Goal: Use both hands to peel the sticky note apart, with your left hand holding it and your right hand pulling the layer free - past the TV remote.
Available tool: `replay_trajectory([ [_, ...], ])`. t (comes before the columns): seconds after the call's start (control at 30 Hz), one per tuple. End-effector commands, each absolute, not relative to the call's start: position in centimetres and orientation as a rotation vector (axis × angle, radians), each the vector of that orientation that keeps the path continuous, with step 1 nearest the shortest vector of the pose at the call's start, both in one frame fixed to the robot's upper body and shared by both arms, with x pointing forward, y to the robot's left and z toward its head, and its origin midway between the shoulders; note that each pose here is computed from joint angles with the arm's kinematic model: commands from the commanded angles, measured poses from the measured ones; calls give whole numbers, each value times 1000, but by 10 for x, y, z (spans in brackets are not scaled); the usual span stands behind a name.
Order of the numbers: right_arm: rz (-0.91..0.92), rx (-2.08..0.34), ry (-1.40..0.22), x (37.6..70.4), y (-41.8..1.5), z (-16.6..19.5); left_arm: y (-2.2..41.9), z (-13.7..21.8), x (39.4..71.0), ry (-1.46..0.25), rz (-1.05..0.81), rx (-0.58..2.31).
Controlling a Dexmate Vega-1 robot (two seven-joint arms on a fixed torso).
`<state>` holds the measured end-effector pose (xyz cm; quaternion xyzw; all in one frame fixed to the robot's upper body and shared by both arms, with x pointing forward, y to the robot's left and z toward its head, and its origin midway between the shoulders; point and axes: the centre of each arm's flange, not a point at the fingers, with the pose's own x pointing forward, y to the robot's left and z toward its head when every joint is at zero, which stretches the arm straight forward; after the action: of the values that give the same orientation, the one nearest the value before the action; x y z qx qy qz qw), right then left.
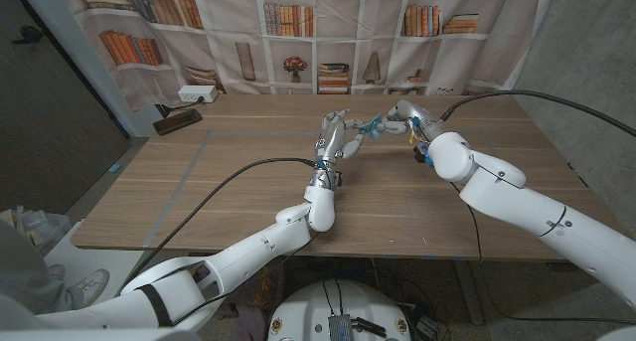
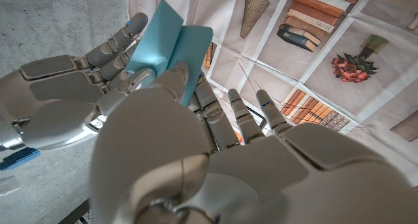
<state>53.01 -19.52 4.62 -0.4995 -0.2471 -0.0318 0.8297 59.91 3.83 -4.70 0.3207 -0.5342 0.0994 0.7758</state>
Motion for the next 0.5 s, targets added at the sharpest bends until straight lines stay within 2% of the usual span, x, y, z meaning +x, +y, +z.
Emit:
replay_trajectory([
  [0.03, -141, -1088, -491, 541, -203, 49, 43, -49, 594, -1162, 222, 681],
  [0.5, -169, -1096, -441, 558, -210, 43, 51, -44, 579, -1190, 246, 609],
])
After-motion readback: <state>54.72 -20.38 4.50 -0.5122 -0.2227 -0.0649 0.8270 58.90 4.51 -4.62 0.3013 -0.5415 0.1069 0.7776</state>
